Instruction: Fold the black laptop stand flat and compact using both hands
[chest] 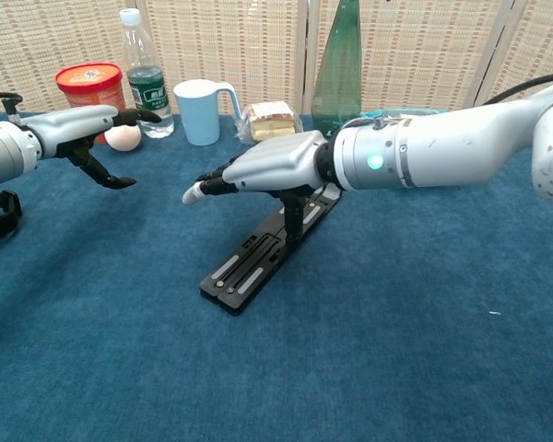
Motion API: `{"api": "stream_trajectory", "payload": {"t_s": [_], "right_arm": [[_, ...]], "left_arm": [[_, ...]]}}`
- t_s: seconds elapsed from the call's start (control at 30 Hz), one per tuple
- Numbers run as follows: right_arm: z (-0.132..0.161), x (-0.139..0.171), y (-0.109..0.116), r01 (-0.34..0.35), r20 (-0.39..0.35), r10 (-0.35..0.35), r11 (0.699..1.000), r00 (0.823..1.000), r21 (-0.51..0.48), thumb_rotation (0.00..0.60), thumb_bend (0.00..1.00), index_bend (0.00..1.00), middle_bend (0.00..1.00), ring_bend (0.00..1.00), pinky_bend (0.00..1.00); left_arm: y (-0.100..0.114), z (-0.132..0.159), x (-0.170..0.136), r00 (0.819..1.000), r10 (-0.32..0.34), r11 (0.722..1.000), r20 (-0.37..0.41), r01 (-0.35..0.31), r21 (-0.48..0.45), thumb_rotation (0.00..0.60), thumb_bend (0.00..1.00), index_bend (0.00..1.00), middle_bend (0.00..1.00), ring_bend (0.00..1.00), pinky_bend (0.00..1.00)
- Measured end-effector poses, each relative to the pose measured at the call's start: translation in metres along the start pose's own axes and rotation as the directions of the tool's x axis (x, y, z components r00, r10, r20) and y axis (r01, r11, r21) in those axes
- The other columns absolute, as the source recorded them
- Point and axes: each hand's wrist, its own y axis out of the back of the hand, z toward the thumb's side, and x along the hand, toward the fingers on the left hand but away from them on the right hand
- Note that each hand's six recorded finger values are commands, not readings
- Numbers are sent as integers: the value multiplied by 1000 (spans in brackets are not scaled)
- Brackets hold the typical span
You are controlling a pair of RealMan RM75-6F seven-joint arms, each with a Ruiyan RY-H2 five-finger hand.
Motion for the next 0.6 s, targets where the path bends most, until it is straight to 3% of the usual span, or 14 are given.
{"api": "stream_trajectory", "payload": {"t_s": [0.23, 0.37, 0.47, 0.6], "right_arm": [[-20, 42, 12, 81, 91, -77, 996, 993, -39, 600, 37, 0, 0, 0, 0], [-40, 82, 14, 127, 201, -114, 990, 973, -57, 600, 37, 0, 0, 0, 0], [-58, 119, 13, 161, 309, -134, 985, 942, -62, 600, 38, 0, 0, 0, 0], [-77, 170, 13, 223, 455, -175, 973, 873, -54, 600, 38, 0, 1, 0, 0]], "left_arm": [[12, -9, -17, 999, 49, 999, -24, -49, -3, 600, 271, 0, 0, 0, 0], [18, -24, -36, 994, 88, 996, -63, -88, 8, 600, 271, 0, 0, 0, 0], [22, -36, -53, 989, 107, 994, -97, -106, 19, 600, 271, 0, 0, 0, 0], [27, -52, -77, 981, 137, 990, -136, -132, 45, 600, 271, 0, 0, 0, 0]]}}
